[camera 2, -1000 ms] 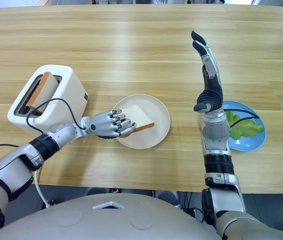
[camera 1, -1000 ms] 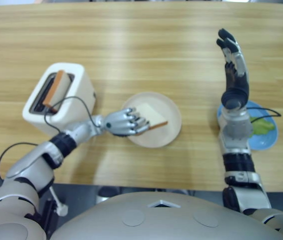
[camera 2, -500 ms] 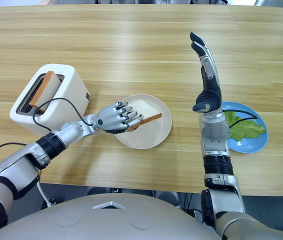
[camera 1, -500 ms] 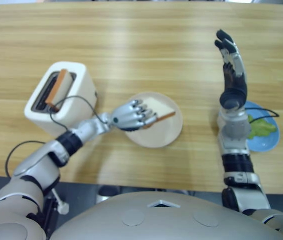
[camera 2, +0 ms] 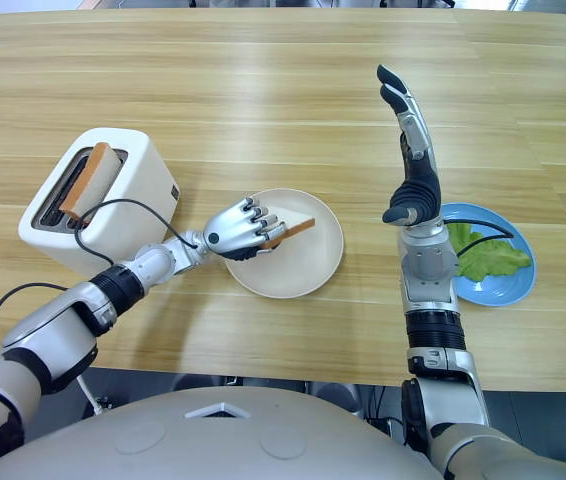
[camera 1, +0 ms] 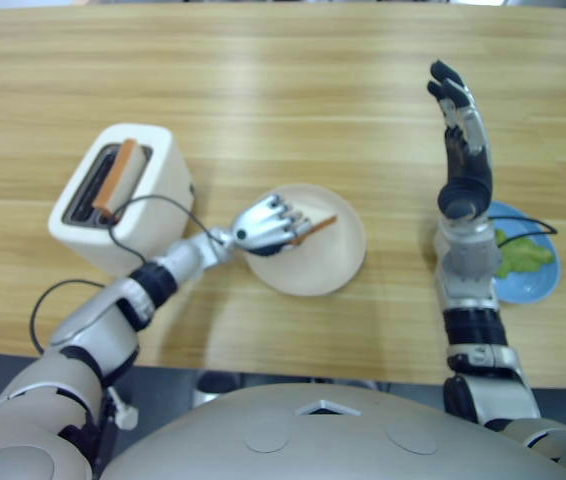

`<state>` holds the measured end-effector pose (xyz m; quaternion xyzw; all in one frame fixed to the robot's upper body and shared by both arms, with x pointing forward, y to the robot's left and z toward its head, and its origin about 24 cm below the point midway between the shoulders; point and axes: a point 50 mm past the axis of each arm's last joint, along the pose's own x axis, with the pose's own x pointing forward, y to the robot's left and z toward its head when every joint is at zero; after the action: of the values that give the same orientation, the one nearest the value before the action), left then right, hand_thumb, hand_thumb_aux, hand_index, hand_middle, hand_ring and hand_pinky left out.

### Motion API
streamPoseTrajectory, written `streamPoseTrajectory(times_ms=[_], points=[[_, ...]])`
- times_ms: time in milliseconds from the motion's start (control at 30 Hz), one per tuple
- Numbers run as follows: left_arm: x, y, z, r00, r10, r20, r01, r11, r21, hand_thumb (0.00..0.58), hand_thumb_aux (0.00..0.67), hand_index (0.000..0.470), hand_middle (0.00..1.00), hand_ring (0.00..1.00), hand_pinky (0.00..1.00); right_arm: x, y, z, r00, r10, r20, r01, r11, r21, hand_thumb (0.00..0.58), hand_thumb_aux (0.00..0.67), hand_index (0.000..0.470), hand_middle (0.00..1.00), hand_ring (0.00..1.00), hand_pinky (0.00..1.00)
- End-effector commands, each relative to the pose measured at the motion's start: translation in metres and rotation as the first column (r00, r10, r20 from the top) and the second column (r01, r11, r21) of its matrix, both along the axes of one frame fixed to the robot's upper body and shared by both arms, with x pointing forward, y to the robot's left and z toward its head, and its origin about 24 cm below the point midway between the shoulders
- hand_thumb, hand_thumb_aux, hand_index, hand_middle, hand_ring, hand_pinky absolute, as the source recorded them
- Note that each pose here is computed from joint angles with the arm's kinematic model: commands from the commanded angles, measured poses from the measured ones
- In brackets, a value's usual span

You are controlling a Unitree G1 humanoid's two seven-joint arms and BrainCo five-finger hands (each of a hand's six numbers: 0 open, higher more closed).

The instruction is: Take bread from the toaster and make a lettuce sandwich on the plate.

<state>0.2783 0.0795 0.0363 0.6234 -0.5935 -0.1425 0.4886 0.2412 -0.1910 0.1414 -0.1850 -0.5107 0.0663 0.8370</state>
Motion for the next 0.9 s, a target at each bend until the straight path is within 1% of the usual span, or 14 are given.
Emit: streamPoseTrajectory(times_ms=[33,333,400,433,467,500,533,567,633,667,700,733,867,900], points=[[0.003,-0.001,-0.003,1.000,0.023,-0.008,-0.023,1.000,0.012,0.580,0.670,0.460,0.87,0.87,0.87,0.000,0.002,0.000,1.000,0.004,0.000,-0.004,1.000,0.002,0.000,0.000,0.000,0.00,0.00,0.00],[-0.018,-0.014,-0.022,0.989,-0.071,-0.128,0.073,0.997,0.004,0.580,0.670,0.460,0.87,0.87,0.87,-0.001,0.000,0.001,1.000,-0.001,0.003,0.001,1.000,-0.001,0.000,0.000,0.000,0.00,0.00,0.00],[-0.021,-0.016,-0.024,0.984,-0.091,-0.156,0.091,0.996,-0.004,0.578,0.633,0.435,0.86,0.86,0.86,-0.001,0.000,0.000,1.000,0.000,0.002,0.000,1.000,-0.001,0.000,0.000,0.000,0.00,0.00,0.00],[-0.024,-0.018,-0.024,0.980,-0.103,-0.172,0.102,0.995,-0.014,0.573,0.599,0.411,0.86,0.86,0.86,-0.001,0.000,0.000,1.000,0.000,0.001,0.000,1.000,-0.001,0.000,0.000,0.000,0.00,0.00,0.00],[-0.025,-0.019,-0.025,0.976,-0.113,-0.185,0.112,0.994,-0.017,0.573,0.596,0.409,0.86,0.86,0.86,-0.001,0.000,0.000,1.000,0.000,0.001,0.000,1.000,-0.001,0.000,0.000,0.000,0.00,0.00,0.00],[-0.027,-0.020,-0.025,0.974,-0.121,-0.194,0.120,0.993,-0.018,0.576,0.617,0.424,0.86,0.86,0.86,-0.002,0.000,0.000,1.000,0.000,0.001,0.000,1.000,-0.001,0.000,0.000,0.000,0.00,0.00,0.00],[-0.027,-0.020,-0.025,0.972,-0.126,-0.197,0.125,0.992,-0.019,0.576,0.617,0.424,0.86,0.86,0.86,-0.002,0.000,0.000,1.000,0.000,0.001,0.000,1.000,-0.001,0.000,0.000,0.000,0.00,0.00,0.00],[-0.028,-0.020,-0.025,0.971,-0.128,-0.204,0.126,0.992,-0.022,0.580,0.670,0.460,0.86,0.86,0.86,-0.002,0.000,0.000,1.000,-0.001,0.001,0.001,1.000,-0.001,0.000,0.000,0.000,0.00,0.00,0.00],[-0.027,-0.019,-0.025,0.967,-0.125,-0.220,0.124,0.992,-0.016,0.580,0.670,0.460,0.86,0.86,0.86,-0.002,0.000,0.000,1.000,-0.001,0.001,0.001,1.000,-0.001,0.000,0.000,0.000,0.00,0.00,0.00],[-0.026,-0.019,-0.026,0.965,-0.118,-0.235,0.119,0.993,-0.011,0.561,0.549,0.377,0.85,0.85,0.85,-0.002,0.001,0.000,1.000,-0.001,0.001,0.001,1.000,-0.001,0.000,0.000,0.000,0.00,0.00,0.00],[-0.025,-0.018,-0.026,0.960,-0.106,-0.260,0.106,0.994,-0.011,0.346,0.244,0.168,0.86,0.86,0.86,-0.002,0.001,0.000,1.000,-0.001,0.001,0.001,1.000,-0.002,0.000,0.000,0.000,0.00,0.00,0.00],[-0.023,-0.018,-0.027,0.952,-0.092,-0.293,0.095,0.995,-0.004,0.000,0.000,0.000,0.85,0.85,0.85,-0.002,0.001,0.000,1.000,-0.001,0.001,0.001,1.000,-0.002,0.000,0.000,0.000,0.00,0.00,0.00],[-0.022,-0.019,-0.027,0.928,-0.075,-0.364,0.096,0.995,0.040,0.000,0.000,0.000,0.82,0.82,0.82,-0.003,0.001,0.000,1.000,-0.001,0.002,0.001,1.000,-0.003,0.000,0.000,0.000,0.00,0.00,0.00],[-0.022,-0.019,-0.026,0.926,-0.074,-0.371,0.097,0.994,0.043,0.000,0.000,0.000,0.70,0.70,0.70,-0.003,0.001,0.000,1.000,-0.001,0.002,0.001,1.000,-0.003,0.000,0.000,0.000,0.00,0.00,0.00]])
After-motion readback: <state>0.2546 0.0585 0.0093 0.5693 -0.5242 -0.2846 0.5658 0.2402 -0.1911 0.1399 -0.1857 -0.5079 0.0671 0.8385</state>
